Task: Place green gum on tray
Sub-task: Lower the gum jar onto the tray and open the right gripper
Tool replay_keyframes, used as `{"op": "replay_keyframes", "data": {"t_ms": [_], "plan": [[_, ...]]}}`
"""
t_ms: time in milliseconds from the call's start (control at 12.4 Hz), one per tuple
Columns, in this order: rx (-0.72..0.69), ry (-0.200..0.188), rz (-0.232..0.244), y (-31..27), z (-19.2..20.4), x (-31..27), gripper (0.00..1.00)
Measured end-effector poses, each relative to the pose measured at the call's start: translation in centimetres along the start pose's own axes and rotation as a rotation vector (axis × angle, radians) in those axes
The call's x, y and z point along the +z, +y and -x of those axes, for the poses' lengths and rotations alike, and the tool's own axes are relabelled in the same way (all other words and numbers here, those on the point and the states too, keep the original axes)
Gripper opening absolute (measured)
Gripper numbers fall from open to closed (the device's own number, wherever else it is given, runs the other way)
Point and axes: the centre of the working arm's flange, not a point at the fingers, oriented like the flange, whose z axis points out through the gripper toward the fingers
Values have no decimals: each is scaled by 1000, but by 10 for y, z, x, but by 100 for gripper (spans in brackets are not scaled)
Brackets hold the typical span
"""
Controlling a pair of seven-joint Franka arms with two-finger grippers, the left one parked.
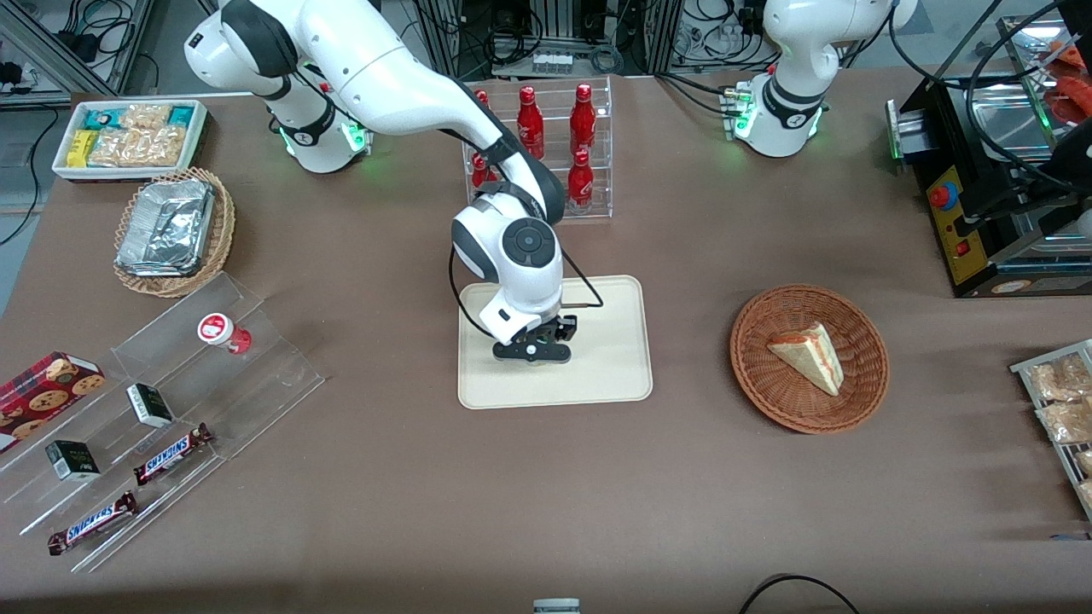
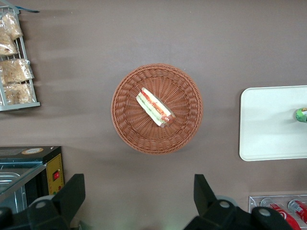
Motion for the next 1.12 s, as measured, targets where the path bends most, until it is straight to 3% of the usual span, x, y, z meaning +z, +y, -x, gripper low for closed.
{"op": "replay_keyframes", "data": {"t_ms": [241,562,643,1125], "plan": [[-9,7,-5,-6,6,9,59],[-22,15,-13,-8,5,9,97],[-33,21,-18,-9,4,7,100],[-127,49,-38,-8,-5,-15,100]]}}
